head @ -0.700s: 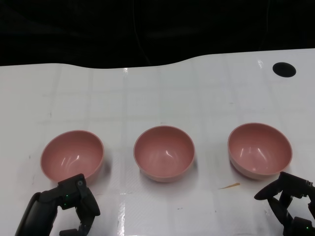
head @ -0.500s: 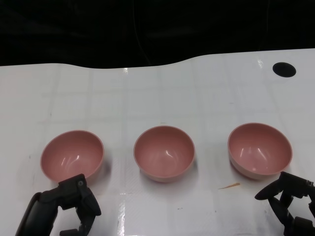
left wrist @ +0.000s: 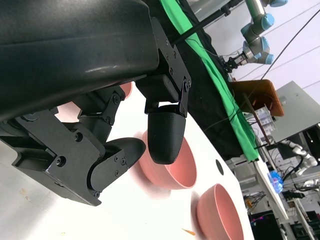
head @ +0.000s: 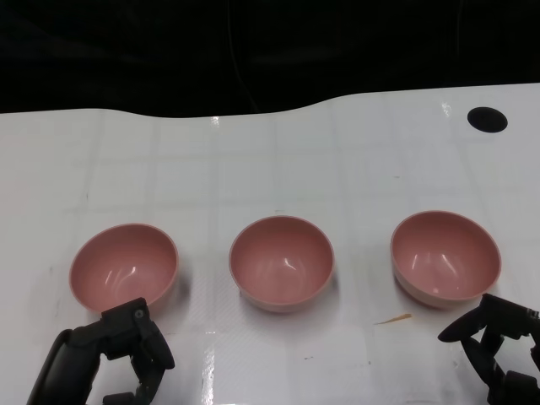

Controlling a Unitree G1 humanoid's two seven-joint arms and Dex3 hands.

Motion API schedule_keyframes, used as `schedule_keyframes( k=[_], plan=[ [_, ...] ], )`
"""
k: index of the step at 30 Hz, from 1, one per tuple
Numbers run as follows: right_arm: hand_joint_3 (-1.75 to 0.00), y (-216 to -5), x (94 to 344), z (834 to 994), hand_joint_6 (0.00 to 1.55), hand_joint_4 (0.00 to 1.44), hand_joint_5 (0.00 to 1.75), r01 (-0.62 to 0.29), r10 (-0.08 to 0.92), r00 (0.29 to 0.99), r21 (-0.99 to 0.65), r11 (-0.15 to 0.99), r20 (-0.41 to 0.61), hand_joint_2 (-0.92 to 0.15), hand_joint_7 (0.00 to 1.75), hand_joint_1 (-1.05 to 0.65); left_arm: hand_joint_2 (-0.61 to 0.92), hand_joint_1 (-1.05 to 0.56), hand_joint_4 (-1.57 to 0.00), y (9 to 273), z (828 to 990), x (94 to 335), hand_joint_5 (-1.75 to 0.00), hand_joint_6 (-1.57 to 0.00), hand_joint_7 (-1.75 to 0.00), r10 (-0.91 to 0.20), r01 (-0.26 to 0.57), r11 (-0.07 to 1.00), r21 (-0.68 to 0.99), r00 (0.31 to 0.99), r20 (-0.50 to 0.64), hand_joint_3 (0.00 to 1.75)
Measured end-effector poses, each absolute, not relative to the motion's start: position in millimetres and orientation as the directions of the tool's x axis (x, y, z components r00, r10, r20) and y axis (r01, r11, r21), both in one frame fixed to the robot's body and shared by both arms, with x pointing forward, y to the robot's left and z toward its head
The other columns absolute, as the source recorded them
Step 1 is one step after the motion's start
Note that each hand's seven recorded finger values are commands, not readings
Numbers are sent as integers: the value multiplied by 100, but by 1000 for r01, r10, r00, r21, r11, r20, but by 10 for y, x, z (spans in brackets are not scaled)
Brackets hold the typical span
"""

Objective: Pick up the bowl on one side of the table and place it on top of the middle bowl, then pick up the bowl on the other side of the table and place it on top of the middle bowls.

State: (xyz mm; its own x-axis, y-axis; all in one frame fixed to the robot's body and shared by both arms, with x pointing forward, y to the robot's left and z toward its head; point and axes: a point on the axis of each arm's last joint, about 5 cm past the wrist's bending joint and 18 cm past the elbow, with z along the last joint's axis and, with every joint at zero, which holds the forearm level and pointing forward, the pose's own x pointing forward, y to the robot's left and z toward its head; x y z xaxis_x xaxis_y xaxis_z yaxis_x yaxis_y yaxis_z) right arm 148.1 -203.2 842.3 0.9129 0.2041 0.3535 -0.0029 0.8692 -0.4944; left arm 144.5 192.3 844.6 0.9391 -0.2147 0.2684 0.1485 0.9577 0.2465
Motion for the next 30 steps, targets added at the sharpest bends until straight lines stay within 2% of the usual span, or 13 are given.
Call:
schedule_keyframes(
  k=[1, 2, 4, 6, 8, 9, 12, 18, 30],
  plan=[
    [-61, -2031, 1481, 8425, 86, 71, 140, 3, 204, 911, -502, 865, 358, -74, 83, -32, 52, -8, -82, 1923, 8446, 1445, -172, -75, -147, -215, 148, 958, 246, 939, 268, 116],
    [-40, -2027, 1482, 8429, 89, 73, 121, 9, 205, 909, -509, 861, 363, -83, 64, -41, 52, -8, -82, 1923, 8446, 1445, -172, -75, -147, -215, 148, 958, 246, 939, 269, 116],
    [-25, -2015, 1488, 8446, 92, 75, 88, 19, 218, 900, -534, 846, 377, -90, 35, -50, 52, -8, -82, 1924, 8446, 1446, -172, -76, -147, -215, 149, 958, 247, 939, 269, 116],
    [-23, -2008, 1489, 8467, 84, 67, 63, 16, 250, 891, -576, 817, 379, -92, 14, -59, 51, -8, -82, 1924, 8450, 1452, -172, -76, -147, -216, 149, 957, 247, 938, 271, 116],
    [-24, -2009, 1485, 8510, 77, 61, 49, 9, 296, 884, -646, 763, 362, -92, 4, -65, 51, -7, -82, 1926, 8450, 1453, -173, -76, -147, -216, 149, 957, 249, 938, 270, 117],
    [-25, -2010, 1481, 8530, 75, 60, 46, 13, 307, 883, -673, 740, 354, -92, 2, -66, 50, -7, -82, 1927, 8450, 1453, -173, -76, -147, -216, 149, 957, 249, 938, 269, 118],
    [-30, -2020, 1451, 8603, 61, 56, 20, 29, 339, 891, -784, 621, 302, -92, 0, -75, 49, -8, -82, 1929, 8452, 1456, -172, -76, -147, -218, 150, 956, 252, 938, 269, 119],
    [-26, -2020, 1429, 8817, 51, 51, 7, 68, 341, 904, -873, 483, 259, -92, 0, -82, 50, -8, -81, 1927, 8455, 1468, -173, -76, -147, -223, 154, 954, 258, 938, 265, 116],
    [-17, -2056, 1477, 9163, 40, 42, 0, 76, 375, 903, -938, 338, 208, -92, 0, -90, 53, -9, -84, 1920, 8457, 1509, -171, -77, -146, -226, 156, 954, 258, 936, 271, 112]
  ],
)
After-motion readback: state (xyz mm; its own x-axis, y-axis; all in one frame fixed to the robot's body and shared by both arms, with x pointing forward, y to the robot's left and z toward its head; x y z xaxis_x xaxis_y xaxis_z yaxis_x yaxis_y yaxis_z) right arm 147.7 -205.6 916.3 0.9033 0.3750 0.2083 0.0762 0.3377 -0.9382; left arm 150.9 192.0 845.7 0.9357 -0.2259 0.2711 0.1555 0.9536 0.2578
